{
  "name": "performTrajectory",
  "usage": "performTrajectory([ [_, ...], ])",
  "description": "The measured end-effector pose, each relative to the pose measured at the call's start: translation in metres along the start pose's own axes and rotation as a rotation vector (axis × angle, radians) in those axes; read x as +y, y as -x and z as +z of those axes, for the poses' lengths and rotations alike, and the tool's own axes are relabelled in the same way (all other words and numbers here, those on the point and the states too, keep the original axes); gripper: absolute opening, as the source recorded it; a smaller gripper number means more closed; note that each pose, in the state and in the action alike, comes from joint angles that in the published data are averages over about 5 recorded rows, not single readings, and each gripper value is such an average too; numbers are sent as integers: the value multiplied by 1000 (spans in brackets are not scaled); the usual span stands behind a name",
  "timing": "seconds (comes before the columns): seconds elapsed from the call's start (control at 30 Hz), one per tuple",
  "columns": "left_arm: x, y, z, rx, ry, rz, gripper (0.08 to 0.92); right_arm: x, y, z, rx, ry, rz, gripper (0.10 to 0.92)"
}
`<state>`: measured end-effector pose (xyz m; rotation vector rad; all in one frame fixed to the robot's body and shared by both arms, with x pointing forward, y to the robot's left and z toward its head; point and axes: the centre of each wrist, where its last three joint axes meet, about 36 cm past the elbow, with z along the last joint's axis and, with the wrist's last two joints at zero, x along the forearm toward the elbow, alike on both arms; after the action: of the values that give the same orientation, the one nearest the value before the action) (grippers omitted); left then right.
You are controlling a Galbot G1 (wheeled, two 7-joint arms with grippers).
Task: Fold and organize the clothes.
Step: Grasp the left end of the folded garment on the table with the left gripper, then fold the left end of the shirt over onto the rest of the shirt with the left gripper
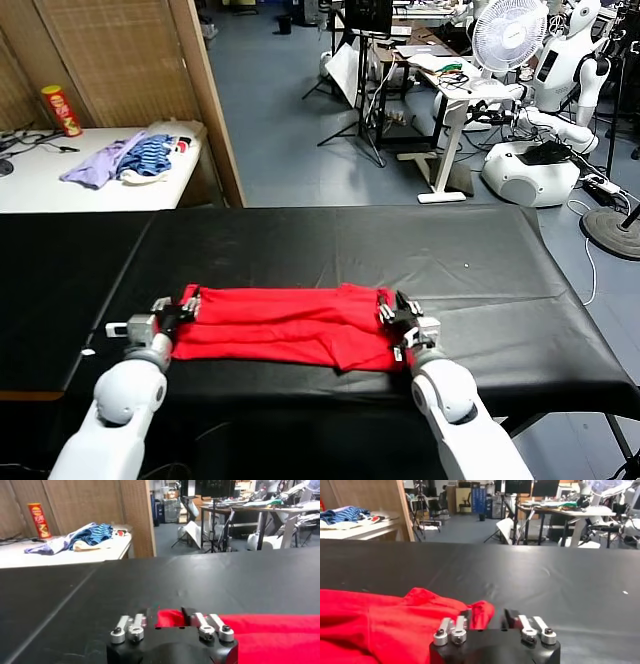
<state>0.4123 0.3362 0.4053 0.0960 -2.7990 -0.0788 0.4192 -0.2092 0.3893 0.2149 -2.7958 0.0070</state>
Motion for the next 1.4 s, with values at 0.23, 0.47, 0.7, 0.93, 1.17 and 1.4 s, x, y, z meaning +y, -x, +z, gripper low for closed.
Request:
performTrajectory([
  [0.23,4,-23,7,46,-115,9,796,5,-16,-6,-19,10,-23,798],
  [0.47,-5,-40,34,96,-158,20,797,8,-18,-10,-29,6,-37,798],
  [0.7,-17,-42,45,88,-144,15,532,7,-19,-9,-34,4,-37,798],
  [0.93,-24,-38,47,75,-92,-1,188,8,-21,-10,-43,9,-35,798],
  [1.17,-4,-36,50,55,93,-91,162,6,-27,-18,-51,9,-24,798],
  [1.4,59,-43,35,25,355,-206,159,10,-34,-19,-54,16,-28,798],
])
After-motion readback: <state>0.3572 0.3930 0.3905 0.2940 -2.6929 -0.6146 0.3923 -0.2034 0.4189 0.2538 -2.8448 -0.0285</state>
